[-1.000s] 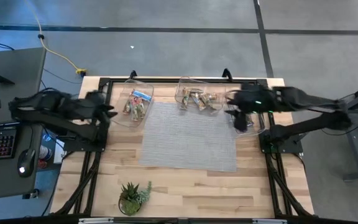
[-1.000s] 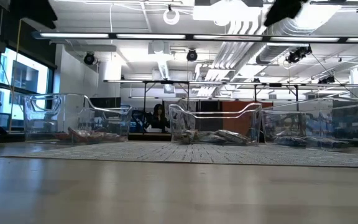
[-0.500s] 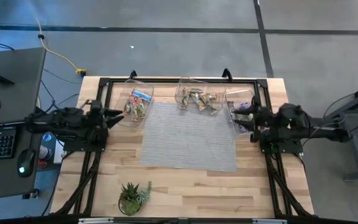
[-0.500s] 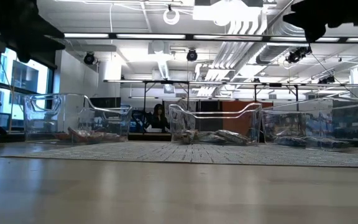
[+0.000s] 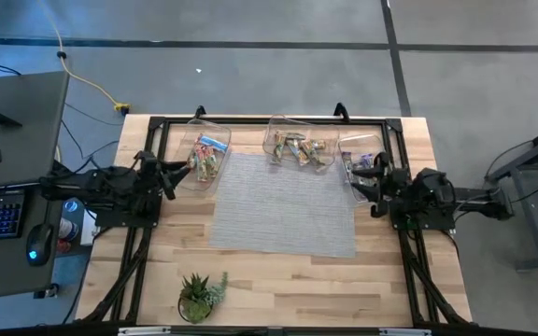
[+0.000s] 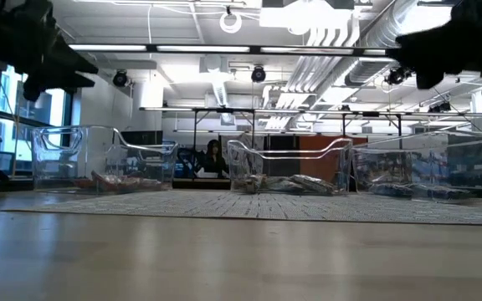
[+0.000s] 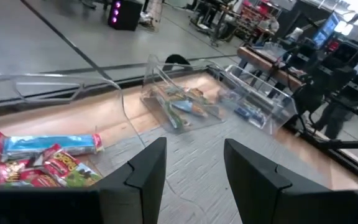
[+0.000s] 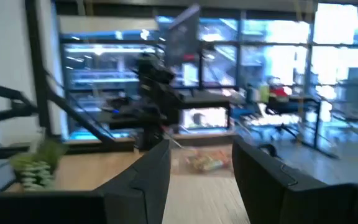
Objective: Pick and place Granola Bars by type
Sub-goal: Return to Home Position
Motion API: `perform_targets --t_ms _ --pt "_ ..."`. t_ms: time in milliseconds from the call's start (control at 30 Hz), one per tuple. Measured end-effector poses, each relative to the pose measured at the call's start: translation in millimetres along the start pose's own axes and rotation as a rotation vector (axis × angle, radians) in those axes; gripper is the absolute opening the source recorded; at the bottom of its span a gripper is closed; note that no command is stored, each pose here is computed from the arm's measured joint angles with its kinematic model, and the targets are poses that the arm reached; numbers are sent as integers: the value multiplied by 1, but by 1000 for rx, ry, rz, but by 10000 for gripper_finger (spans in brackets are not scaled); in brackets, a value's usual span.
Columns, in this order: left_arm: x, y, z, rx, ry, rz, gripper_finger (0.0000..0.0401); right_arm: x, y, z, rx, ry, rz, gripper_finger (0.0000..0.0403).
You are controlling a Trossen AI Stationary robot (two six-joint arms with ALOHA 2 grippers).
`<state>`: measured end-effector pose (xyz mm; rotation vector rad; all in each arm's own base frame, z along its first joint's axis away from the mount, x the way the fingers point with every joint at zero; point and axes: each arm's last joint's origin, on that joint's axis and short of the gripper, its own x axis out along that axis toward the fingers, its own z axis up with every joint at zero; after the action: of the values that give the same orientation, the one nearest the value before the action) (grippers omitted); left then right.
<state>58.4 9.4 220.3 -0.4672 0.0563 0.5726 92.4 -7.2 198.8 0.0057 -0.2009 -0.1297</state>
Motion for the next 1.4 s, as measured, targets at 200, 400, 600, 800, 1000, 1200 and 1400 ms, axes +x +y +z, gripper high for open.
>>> perform_targets --t_ms 200,400,600,800,1000,1200,1400 --pt "16 -1 -23 16 -28 -22 156 0 -4 -17 16 33 -145 155" --pt "24 -5 -35 137 -30 -148 156 0 -7 -20 5 61 -247 156" --pt "29 -4 -47 208 -1 -174 156 0 -7 -21 1 72 -256 156" --pt "31 -3 -49 206 16 -144 156 0 -7 -21 -1 73 -256 156" --pt "31 -3 -50 295 26 -149 156 0 -7 -21 -1 75 -255 156" --pt "31 -3 -50 356 17 -153 156 0 -7 -21 -1 75 -255 156" --pt "31 -3 -50 359 17 -153 156 0 -7 -21 -1 75 -256 156"
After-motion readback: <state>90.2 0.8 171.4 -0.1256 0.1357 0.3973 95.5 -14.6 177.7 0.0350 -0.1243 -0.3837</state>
